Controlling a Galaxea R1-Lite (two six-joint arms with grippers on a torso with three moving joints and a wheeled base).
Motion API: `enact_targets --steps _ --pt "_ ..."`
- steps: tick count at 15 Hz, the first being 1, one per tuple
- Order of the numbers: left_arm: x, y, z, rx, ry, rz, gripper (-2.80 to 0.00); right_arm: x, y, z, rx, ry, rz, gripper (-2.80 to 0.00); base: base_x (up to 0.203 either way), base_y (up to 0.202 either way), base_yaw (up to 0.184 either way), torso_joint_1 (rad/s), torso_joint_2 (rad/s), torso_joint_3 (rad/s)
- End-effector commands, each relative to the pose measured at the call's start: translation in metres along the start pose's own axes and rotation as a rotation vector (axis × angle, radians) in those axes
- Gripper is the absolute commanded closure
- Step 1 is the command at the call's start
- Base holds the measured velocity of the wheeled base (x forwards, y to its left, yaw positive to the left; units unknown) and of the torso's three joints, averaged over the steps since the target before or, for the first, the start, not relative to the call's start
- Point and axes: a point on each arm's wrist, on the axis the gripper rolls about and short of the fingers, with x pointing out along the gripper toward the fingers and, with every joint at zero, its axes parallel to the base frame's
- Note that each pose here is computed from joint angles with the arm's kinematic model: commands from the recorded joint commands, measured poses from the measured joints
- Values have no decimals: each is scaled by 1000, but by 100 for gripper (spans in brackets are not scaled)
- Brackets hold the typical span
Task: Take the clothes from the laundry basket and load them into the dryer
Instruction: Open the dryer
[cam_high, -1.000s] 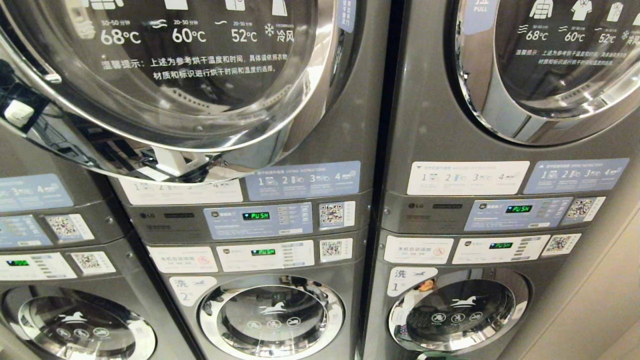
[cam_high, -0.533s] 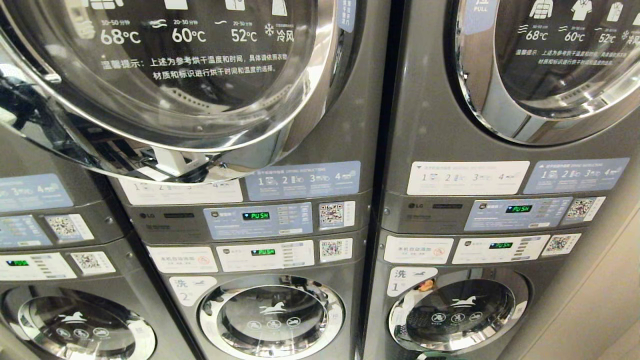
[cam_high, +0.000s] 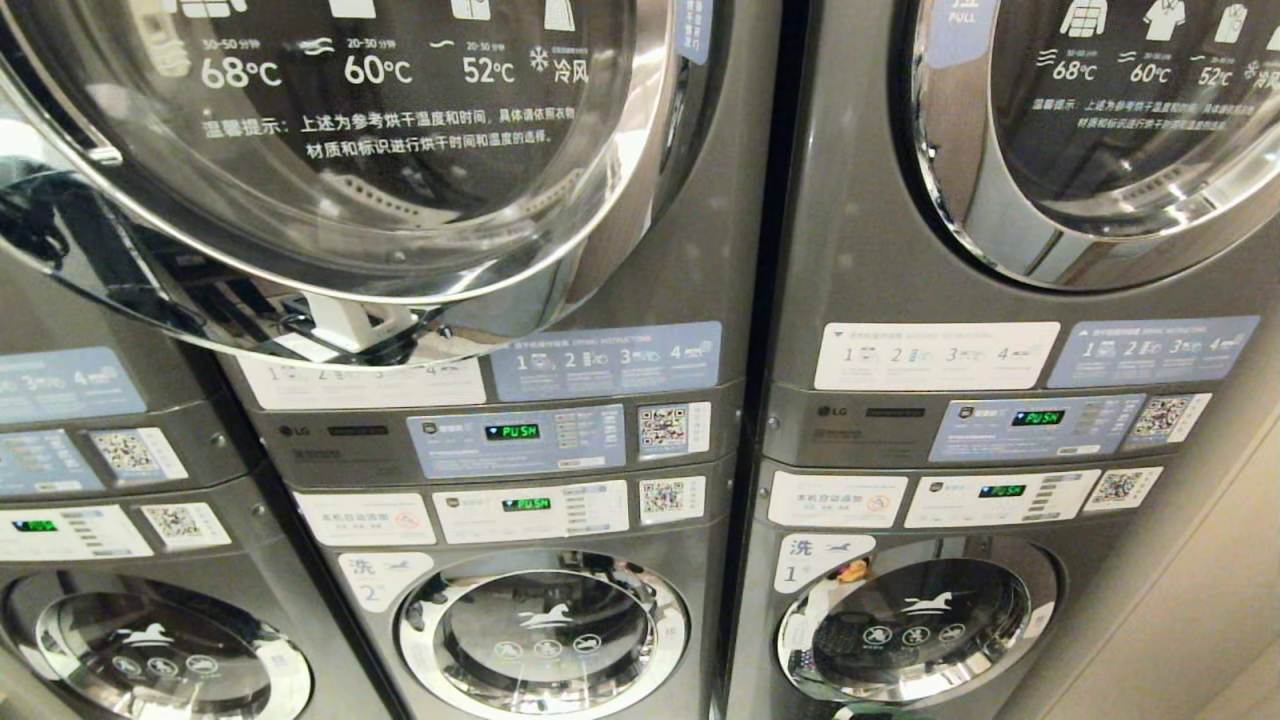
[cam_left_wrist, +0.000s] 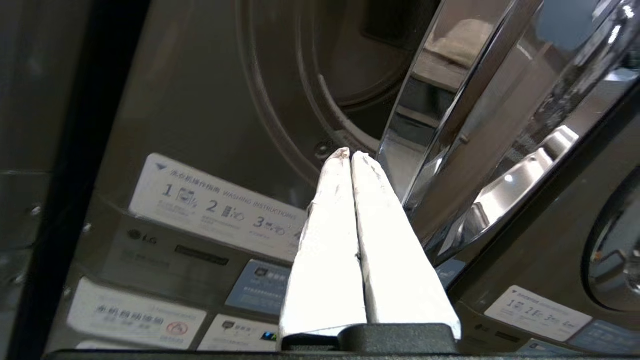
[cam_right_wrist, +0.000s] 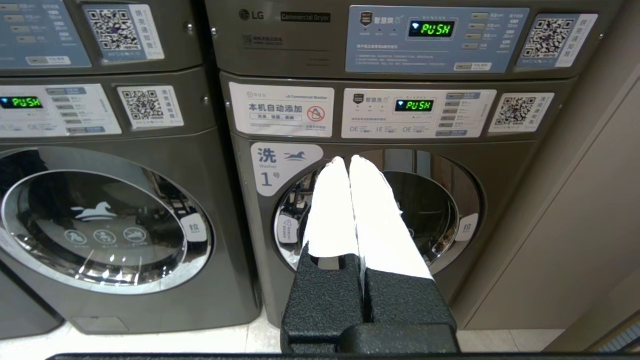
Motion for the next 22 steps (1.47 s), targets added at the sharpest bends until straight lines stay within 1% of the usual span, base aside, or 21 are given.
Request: enact_targets --steps 1,4,5,7,10,12,14,15,18,20,22 --pt "14 16 -4 -36 27 -20 0 0 0 -1 0 2 1 0 0 0 0 0 0 0" --pt "28 29 -7 -35 36 -92 0 0 0 -1 0 2 1 0 0 0 0 0 0 0" --pt "33 33 -6 -37 29 -109 0 0 0 -1 0 2 1 0 0 0 0 0 0 0" --pt "44 43 -4 -39 17 -126 0 0 0 -1 0 1 1 0 0 0 0 0 0 0" --pt "65 52 6 -20 -1 -151 0 0 0 -1 0 1 1 0 0 0 0 0 0 0" --pt "80 46 7 -21 4 -207 0 0 0 -1 0 1 1 0 0 0 0 0 0 0" --pt "85 32 4 -50 19 -263 0 0 0 -1 0 1 1 0 0 0 0 0 0 0" --pt "84 25 3 -53 22 -281 0 0 0 -1 0 1 1 0 0 0 0 0 0 0" --pt "75 7 4 -61 21 -329 0 0 0 -1 0 1 1 0 0 0 0 0 0 0" --pt "62 -5 2 -75 22 -345 0 0 0 -1 0 2 1 0 0 0 0 0 0 0" --pt "45 -18 1 -74 18 -365 0 0 0 -1 0 2 1 0 0 0 0 0 0 0"
